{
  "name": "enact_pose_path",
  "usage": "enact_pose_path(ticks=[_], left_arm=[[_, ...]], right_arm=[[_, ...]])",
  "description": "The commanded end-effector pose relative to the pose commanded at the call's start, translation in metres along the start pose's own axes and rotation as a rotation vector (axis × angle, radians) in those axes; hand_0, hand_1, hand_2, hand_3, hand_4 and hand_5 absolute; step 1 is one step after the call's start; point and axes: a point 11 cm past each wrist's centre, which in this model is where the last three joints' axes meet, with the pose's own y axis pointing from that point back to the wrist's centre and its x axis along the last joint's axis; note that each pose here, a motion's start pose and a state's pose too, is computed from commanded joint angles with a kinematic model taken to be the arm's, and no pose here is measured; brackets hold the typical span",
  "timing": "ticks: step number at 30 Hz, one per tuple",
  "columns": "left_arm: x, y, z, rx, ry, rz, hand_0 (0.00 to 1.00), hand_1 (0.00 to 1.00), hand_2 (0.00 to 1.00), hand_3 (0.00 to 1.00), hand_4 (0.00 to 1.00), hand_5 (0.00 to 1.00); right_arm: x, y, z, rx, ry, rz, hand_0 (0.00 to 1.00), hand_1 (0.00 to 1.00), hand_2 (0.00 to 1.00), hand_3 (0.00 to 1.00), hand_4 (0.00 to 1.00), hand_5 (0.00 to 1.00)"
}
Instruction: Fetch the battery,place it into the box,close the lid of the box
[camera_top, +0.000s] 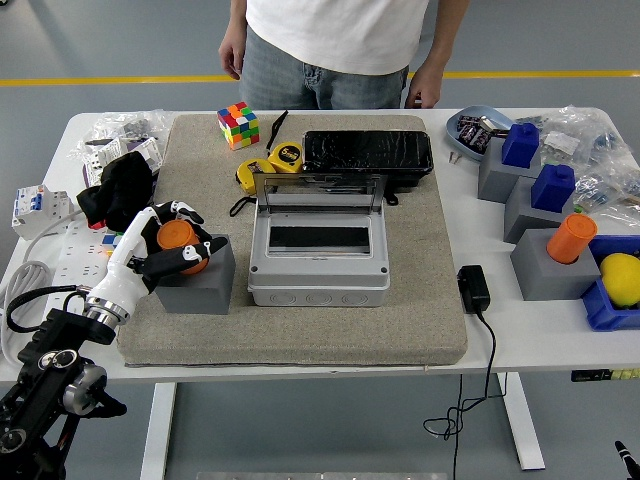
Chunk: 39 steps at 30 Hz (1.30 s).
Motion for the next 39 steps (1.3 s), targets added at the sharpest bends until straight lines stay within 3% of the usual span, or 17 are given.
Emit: enact_pose_path(ticks=[6, 7, 12, 13, 18, 19, 39], left_arm=[[0.000, -0.001, 0.000, 0.001, -0.006, 0.007, 0.216, 0.256, 0.231, 0.236, 0.998, 0.002], [0.000, -0.001, 0.000, 0.001, -0.006, 0.008, 0.133, 0.172, 0.178, 0.160, 0.998, 0.002], [0.000, -0.002, -0.001, -0.004, 0.001, 0.028, 0.133, 0.172, 0.178, 0.160, 0.998, 0.002], [0.000, -0.002, -0.001, -0.005, 0.004, 0.034, 0.077, 0.086, 0.112, 0.116, 0.998, 0.002], [-0.003, -0.004, -0.002, -0.007, 0.014, 0.043, 0.077, 0.086, 0.112, 0.116, 0.998, 0.002], [-0.003, -0.004, -0.002, -0.009, 0.019, 0.049, 0.040, 0.021, 0.068, 0.084, 0.998, 0.002], [0.001, -0.010, 0.003, -0.060, 0.119, 0.132, 0.011, 0.002, 0.012, 0.031, 0.998, 0.032]], right_arm=[[0.001, 0.000, -0.001, 0.000, -0.002, 0.002, 0.878, 0.858, 0.810, 0.827, 0.998, 0.998], [0.001, 0.000, -0.001, 0.000, -0.002, 0.002, 0.878, 0.858, 0.809, 0.827, 0.998, 0.998], [0.001, 0.000, -0.001, 0.000, -0.004, 0.003, 0.878, 0.858, 0.809, 0.827, 0.998, 0.998], [0.001, 0.000, -0.001, 0.001, -0.004, 0.003, 0.878, 0.858, 0.810, 0.827, 0.998, 0.998], [0.001, 0.000, -0.002, 0.003, -0.006, 0.004, 0.878, 0.858, 0.810, 0.827, 0.998, 0.998], [0.001, 0.000, -0.003, 0.004, -0.006, 0.004, 0.878, 0.858, 0.810, 0.827, 0.998, 0.998], [0.002, 0.000, -0.002, 0.003, -0.004, 0.006, 0.877, 0.859, 0.811, 0.826, 0.998, 0.998]])
